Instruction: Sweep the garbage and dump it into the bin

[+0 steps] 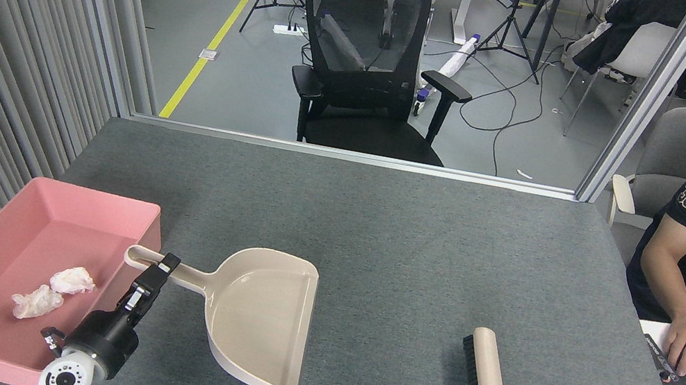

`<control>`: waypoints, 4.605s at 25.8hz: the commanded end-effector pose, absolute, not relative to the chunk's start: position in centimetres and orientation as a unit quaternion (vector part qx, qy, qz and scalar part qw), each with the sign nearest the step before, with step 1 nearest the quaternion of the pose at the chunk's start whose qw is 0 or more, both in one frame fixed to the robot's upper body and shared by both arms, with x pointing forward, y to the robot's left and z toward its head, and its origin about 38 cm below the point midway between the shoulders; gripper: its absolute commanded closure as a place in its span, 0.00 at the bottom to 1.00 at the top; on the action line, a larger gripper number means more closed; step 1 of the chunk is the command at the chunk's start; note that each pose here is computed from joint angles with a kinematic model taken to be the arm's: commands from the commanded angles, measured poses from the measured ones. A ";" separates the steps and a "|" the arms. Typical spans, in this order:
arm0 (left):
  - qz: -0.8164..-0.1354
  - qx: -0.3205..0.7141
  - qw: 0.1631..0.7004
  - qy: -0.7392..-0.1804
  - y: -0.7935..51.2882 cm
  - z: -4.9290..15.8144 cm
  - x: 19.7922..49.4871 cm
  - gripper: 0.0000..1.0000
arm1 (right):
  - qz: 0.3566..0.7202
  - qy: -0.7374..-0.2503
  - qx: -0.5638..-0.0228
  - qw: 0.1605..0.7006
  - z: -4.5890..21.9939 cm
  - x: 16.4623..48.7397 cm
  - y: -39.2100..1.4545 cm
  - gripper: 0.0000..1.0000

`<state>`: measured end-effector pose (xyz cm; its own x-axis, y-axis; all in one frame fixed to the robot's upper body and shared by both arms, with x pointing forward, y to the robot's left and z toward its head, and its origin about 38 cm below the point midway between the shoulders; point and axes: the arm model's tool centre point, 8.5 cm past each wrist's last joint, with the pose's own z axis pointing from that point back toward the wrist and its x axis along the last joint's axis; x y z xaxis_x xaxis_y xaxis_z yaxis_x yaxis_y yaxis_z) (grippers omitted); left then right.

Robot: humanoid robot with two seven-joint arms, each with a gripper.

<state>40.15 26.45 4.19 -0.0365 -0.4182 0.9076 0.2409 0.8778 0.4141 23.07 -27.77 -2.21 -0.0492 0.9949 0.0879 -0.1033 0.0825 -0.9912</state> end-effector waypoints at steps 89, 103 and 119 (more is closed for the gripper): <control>-0.275 0.091 0.669 -0.685 25.2 4.3 28.2 0.02 | 0.451 -0.532 -0.487 0.527 4.3 27.7 -28.5 0.03; -0.473 0.323 0.531 -0.624 24.8 5.8 29.5 0.02 | 0.476 -0.522 -0.502 0.498 6.6 30.8 -27.9 0.03; -0.497 0.454 0.516 -0.530 30.2 7.5 31.3 0.01 | 0.457 -0.565 -0.499 0.472 9.1 35.4 -24.5 0.02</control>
<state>31.71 29.71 7.71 -0.0728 -0.9924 0.0994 0.0272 0.0976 0.9949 34.95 -24.88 9.22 -0.0572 0.9959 0.0695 0.1374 0.0768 -0.9875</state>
